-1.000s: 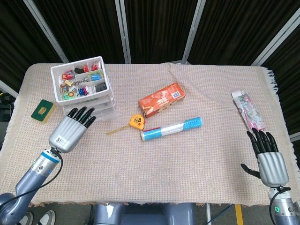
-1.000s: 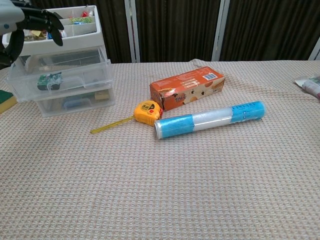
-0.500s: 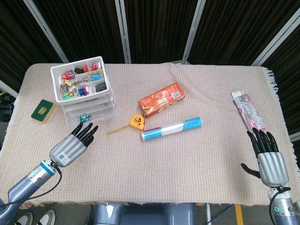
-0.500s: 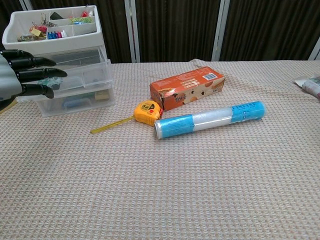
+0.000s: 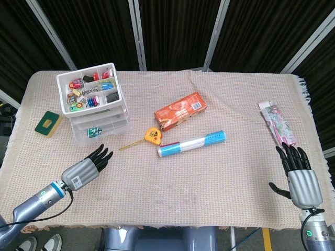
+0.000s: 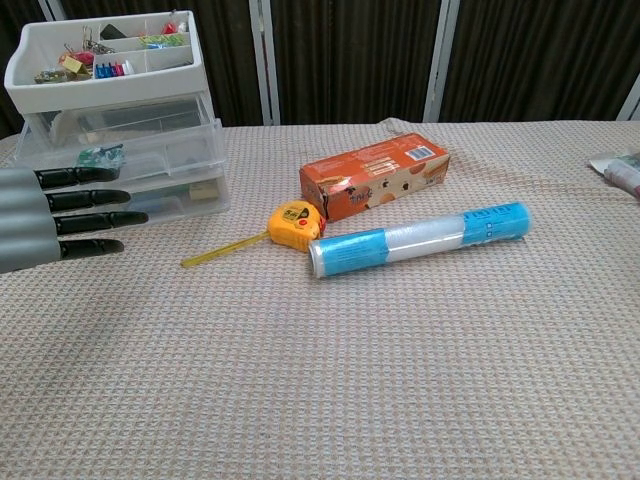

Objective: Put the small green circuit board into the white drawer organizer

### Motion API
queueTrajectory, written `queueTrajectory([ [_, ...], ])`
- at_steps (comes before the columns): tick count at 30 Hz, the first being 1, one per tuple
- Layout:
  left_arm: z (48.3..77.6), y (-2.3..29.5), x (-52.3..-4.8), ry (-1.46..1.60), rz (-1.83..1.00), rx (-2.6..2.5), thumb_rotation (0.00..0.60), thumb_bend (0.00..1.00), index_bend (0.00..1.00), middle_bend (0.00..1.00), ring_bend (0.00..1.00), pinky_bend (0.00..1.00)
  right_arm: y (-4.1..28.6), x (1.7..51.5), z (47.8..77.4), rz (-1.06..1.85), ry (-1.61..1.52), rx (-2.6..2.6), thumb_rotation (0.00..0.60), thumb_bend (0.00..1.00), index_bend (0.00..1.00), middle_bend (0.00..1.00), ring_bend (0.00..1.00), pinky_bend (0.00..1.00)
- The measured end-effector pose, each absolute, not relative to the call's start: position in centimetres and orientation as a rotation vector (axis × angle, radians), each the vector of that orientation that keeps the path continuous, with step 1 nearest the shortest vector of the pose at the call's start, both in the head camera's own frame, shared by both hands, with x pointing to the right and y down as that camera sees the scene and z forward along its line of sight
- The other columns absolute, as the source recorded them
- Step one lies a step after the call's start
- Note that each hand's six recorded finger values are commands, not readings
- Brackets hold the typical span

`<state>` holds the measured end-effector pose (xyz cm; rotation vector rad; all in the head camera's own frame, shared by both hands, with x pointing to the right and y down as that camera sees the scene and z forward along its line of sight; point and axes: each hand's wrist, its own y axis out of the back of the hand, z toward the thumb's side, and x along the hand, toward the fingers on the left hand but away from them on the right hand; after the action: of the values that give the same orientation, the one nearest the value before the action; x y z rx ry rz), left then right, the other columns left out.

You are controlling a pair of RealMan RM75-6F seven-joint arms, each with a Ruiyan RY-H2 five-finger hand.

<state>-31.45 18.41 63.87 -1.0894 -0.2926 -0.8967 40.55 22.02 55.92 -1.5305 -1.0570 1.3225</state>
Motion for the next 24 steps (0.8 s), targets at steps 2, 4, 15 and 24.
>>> queueTrajectory([
  [2,64.2,18.4,-31.4,-0.298,-0.904,-1.09,0.6,1.0,0.17,0.0,0.0,0.05,22.0,40.5,55.9,1.322,-1.057,-1.531,0.6,0.01,0.02,0.0,0.0,0.0],
  [4,64.5,18.2,-31.5,-0.302,-0.915,-1.087,0.6,1.0,0.17,0.0,0.0,0.05,22.0,40.6,55.9,1.323,-1.057,-1.53,0.6,0.01,0.02,0.0,0.0,0.0],
  [15,64.9,16.5,-31.6,-0.266,-0.958,-1.064,0.6,1.0,0.17,0.0,0.0,0.05,22.0,40.6,55.9,1.322,-1.058,-1.53,0.6,0.01,0.02,0.0,0.0,0.0],
  [24,65.2,15.1,-32.5,-0.234,-1.018,-1.056,0.6,1.0,0.17,0.0,0.0,0.05,22.0,40.6,55.9,1.323,-1.058,-1.532,0.6,0.01,0.02,0.0,0.0,0.0],
])
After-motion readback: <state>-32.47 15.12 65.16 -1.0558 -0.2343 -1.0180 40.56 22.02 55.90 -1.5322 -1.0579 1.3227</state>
